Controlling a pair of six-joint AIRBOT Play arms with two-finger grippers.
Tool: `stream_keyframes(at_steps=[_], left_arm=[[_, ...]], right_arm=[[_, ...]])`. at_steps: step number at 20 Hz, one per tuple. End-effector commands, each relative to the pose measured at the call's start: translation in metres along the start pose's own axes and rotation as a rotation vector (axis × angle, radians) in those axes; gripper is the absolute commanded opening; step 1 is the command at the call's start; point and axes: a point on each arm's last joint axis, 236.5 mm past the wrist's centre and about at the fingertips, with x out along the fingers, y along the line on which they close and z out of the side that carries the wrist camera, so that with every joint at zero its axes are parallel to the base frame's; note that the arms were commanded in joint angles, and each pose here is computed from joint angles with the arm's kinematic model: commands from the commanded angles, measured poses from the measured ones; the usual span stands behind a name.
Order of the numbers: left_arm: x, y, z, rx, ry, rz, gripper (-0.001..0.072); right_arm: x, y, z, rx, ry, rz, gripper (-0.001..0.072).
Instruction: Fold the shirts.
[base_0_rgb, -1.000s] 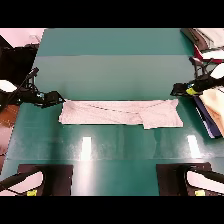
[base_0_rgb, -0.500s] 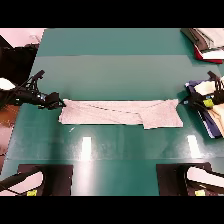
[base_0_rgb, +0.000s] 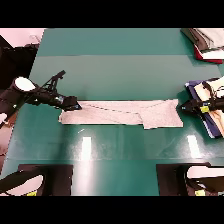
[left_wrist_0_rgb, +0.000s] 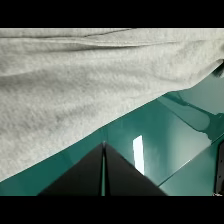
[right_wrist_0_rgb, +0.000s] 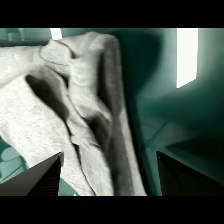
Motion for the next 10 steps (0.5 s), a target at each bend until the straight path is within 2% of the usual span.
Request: stream_keyframes(at_steps=[1,2,7,8,10], left_arm=[[0.009,-0.014,-0.002,0.016,0.003,-0.007,0.0022],[0.009,-0.013,-0.001,0.002,-0.001,-0.004,0.0022],[0.010,-0.012,0.002,0.002,-0.015,-0.001,0.0022],[0.010,-0.012,0.003,0.002,-0.015,-0.001,0.0022],[0.010,-0.012,0.003,0.001,-0.015,-0.001,0.0022]], right_arm=[[0.019,0.001,-0.003,-0.038,0.071,0.035,0.0623],[0.025,0.006,-0.005,-0.036,0.078,0.058,0.0584],[0.053,0.038,-0.015,-0.044,0.084,0.190,0.0569],[0.057,0.041,-0.019,-0.050,0.100,0.194,0.0498],[0.057,0.044,-0.019,-0.062,0.102,0.191,0.0272]])
